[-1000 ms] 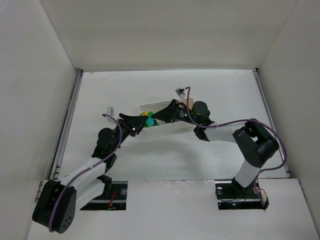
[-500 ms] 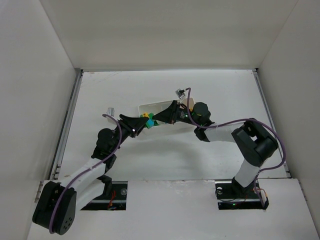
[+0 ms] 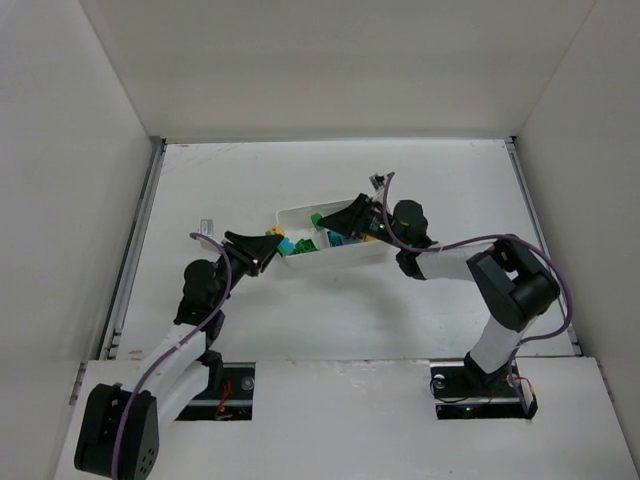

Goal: Sort the legos into containers by color

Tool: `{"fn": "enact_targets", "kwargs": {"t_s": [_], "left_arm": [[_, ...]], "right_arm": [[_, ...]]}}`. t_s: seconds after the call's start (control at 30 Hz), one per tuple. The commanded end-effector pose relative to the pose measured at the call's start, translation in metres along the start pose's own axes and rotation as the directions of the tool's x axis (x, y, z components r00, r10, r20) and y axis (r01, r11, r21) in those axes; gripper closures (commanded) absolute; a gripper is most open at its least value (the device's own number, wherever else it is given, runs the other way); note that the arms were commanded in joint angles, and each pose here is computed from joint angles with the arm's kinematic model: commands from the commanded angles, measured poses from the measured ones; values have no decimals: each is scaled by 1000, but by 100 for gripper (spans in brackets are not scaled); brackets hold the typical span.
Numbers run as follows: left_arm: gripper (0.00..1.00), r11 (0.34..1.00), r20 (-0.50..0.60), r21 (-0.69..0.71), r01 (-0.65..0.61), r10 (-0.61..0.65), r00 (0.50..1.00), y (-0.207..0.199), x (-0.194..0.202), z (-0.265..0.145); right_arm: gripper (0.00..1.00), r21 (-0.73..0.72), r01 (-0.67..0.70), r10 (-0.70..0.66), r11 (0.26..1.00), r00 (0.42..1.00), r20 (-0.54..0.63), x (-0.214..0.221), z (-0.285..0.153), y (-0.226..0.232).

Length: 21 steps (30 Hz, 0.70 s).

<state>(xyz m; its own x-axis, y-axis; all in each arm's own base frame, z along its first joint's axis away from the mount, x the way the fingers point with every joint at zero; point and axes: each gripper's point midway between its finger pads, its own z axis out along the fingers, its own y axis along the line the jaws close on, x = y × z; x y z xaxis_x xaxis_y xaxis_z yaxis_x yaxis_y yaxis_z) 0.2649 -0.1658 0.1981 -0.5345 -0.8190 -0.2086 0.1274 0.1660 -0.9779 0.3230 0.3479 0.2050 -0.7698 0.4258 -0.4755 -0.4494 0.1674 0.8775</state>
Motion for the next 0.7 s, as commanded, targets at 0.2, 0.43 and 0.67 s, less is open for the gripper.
{"fn": "enact_targets", "kwargs": {"t_s": [0.2,0.43,0.67], "left_arm": [[87,989,39,6,-150,149,988,-24,-19,5],[87,986,31,-31,-163,164,986,-11,-16,5],[86,986,24,-32,-164,165,986,-10,-13,6]], "right_arm": [[60,361,353,-362,863,931,-45,3,31,-28],[53,482,472,-500,738,862,-79,7,44,-39],[45,535,458,-517,710,855,-46,-1,38,-45]]}}
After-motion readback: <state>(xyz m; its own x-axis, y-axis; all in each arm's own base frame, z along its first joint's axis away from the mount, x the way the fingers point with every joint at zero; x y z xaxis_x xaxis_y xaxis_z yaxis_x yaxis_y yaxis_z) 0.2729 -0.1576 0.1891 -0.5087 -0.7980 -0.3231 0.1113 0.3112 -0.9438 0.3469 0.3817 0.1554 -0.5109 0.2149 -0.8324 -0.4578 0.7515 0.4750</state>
